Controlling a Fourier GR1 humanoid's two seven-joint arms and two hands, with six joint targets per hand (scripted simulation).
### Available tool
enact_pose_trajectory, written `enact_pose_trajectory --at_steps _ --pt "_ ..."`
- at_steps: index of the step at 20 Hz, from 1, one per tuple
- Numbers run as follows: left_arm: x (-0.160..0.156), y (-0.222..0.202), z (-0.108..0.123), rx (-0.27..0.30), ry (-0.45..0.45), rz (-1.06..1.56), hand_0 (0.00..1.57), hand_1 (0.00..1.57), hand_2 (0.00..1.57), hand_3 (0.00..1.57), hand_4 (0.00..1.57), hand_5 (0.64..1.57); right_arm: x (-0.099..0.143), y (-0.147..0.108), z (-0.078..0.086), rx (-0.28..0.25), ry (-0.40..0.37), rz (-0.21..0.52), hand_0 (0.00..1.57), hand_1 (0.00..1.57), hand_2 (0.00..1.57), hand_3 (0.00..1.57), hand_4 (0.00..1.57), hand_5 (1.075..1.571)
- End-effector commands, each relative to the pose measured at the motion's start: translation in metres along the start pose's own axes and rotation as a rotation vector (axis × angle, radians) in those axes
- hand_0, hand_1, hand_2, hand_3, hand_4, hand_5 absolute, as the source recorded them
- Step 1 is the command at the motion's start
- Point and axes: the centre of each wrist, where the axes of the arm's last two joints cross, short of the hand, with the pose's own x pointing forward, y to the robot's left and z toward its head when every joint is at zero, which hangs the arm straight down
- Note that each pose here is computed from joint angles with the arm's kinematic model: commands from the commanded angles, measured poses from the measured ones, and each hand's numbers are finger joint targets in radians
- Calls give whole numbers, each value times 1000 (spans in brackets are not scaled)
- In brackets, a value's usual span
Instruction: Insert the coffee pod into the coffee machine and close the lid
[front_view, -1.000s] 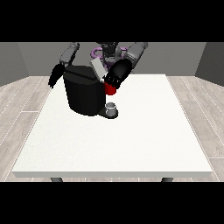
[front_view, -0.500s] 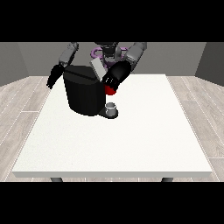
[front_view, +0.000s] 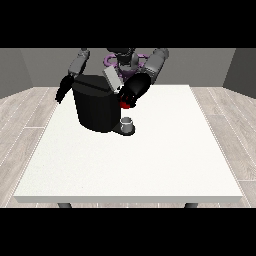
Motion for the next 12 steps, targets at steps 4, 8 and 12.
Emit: enact_pose_trajectory --at_steps 4,8,12 --pt "5 -4 -3 0 34 -56 0 0 668 537 0 1571 -12 -8 0 -16 58 8 0 0 0 0 87 1571" --pt "16 -26 -8 8 12 -60 0 0 565 474 0 1571 -18 -23 -6 -25 60 15 0 0 0 0 147 1571" --pt "-7 -13 3 -6 45 -44 0 0 481 381 0 1571 -22 -4 9 0 83 11 0 0 0 0 0 1571"
